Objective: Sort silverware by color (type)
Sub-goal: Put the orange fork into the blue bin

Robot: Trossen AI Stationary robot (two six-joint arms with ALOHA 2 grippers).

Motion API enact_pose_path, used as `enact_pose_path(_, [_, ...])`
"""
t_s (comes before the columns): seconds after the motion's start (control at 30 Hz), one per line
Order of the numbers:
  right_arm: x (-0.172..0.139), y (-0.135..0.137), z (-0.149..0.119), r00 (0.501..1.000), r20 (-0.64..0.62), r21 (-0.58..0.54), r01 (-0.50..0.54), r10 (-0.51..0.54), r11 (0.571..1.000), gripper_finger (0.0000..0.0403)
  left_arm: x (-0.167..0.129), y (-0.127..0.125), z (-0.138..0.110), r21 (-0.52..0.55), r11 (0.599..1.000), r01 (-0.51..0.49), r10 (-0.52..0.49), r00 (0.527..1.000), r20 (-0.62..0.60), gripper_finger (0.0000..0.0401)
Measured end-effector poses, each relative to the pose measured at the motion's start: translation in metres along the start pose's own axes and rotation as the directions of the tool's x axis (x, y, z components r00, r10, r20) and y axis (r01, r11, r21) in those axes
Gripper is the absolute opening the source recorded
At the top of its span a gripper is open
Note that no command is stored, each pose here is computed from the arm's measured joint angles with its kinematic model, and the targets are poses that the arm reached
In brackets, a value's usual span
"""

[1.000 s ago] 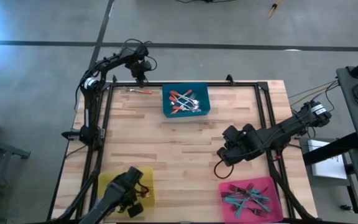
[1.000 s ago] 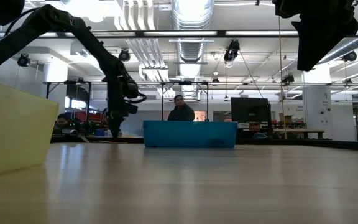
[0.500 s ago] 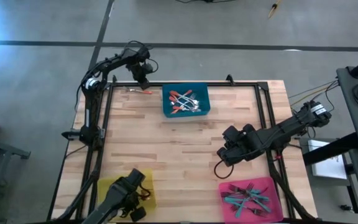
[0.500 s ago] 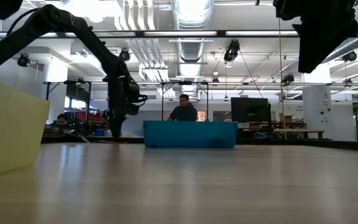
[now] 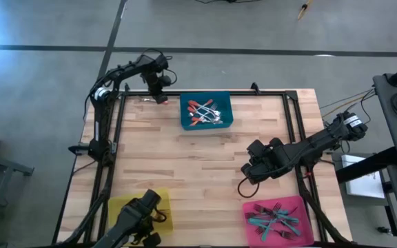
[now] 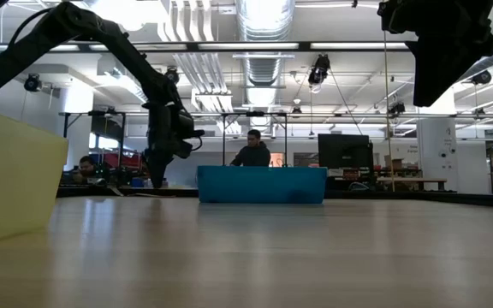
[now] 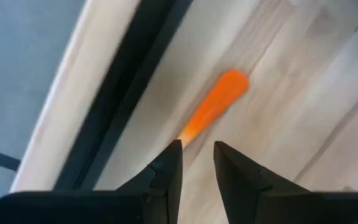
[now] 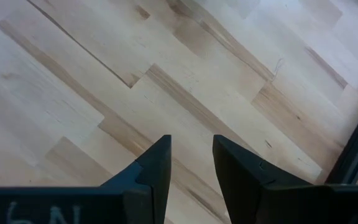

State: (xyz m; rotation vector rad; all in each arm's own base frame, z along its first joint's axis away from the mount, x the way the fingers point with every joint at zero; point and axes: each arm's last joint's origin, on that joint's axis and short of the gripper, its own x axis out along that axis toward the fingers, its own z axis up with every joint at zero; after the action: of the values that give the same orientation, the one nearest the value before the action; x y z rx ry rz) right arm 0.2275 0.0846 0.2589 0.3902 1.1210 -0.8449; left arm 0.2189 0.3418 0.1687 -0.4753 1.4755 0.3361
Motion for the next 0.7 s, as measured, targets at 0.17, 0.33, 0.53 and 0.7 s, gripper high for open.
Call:
enact_pose_path(0.17, [0.001,0.0,0.0,1.0,0.0,-0.001,0.0,0.0,1.0,0.0112,0.003,-0.001,-0.001,0.002,1.0,-0.001,0.001,1.0,-0.006,0.0077])
enact_pose_path(0.33, [0.001,0.0,0.0,1.0,0.001,-0.002,-0.001,0.001,1.0,0.0112,0.01,-0.001,-0.004,-0.001,1.0,-0.002,0.002,1.0,-0.014,0.0077])
enact_pose_path(0.53, [0.001,0.0,0.0,1.0,0.001,-0.002,-0.001,0.001,1.0,0.0112,0.018,-0.003,-0.01,-0.001,1.0,0.015,-0.015,0.999,-0.039,0.0077])
enact_pose_path(0.7, [0.001,0.0,0.0,1.0,0.001,-0.014,-0.002,0.002,1.0,0.0112,0.018,-0.004,-0.01,-0.01,1.0,0.012,-0.012,0.999,-0.041,0.0077])
